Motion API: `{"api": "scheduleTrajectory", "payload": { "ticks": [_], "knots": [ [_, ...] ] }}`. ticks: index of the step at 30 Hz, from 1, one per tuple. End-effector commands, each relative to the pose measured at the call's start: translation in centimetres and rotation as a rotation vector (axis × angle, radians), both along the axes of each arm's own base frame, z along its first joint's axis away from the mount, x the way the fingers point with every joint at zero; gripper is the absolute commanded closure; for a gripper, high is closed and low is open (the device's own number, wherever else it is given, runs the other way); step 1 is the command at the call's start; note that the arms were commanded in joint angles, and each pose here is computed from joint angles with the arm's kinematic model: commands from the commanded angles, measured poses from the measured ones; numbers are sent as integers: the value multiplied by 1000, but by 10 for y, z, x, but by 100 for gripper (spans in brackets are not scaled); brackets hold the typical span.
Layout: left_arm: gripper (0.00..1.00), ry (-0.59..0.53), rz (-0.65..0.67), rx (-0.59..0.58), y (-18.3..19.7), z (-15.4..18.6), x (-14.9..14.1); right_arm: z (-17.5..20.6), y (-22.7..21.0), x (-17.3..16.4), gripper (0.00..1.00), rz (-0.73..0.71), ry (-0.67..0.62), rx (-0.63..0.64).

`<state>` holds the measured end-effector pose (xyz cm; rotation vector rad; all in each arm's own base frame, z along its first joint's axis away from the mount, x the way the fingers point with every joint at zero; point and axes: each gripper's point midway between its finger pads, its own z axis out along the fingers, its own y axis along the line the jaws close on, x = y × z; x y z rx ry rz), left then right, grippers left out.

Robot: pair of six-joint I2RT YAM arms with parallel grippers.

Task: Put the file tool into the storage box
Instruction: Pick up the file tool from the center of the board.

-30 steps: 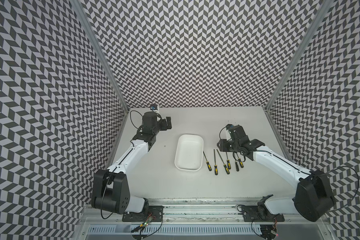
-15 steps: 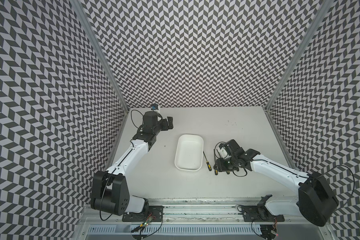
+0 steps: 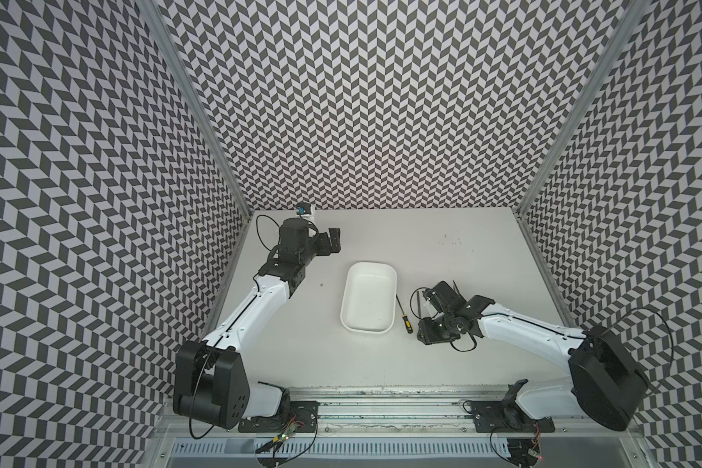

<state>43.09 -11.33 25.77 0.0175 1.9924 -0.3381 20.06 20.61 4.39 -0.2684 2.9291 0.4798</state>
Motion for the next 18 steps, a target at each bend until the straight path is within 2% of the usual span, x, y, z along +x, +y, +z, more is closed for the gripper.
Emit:
{"api": "scheduleTrajectory", "payload": {
  "ticks": [1, 9, 18],
  "knots": [
    [0, 6, -14, 9, -3, 0, -7, -6, -2, 10, 52, -14, -42, -32],
    [0, -1, -22, 8, -6, 3, -9, -13, 6, 17, 52, -11, -44, -29],
    [0, -15, -10, 18, -3, 10, -10, -24, 0, 25, 53, 9, -60, -110]
  ]
}}
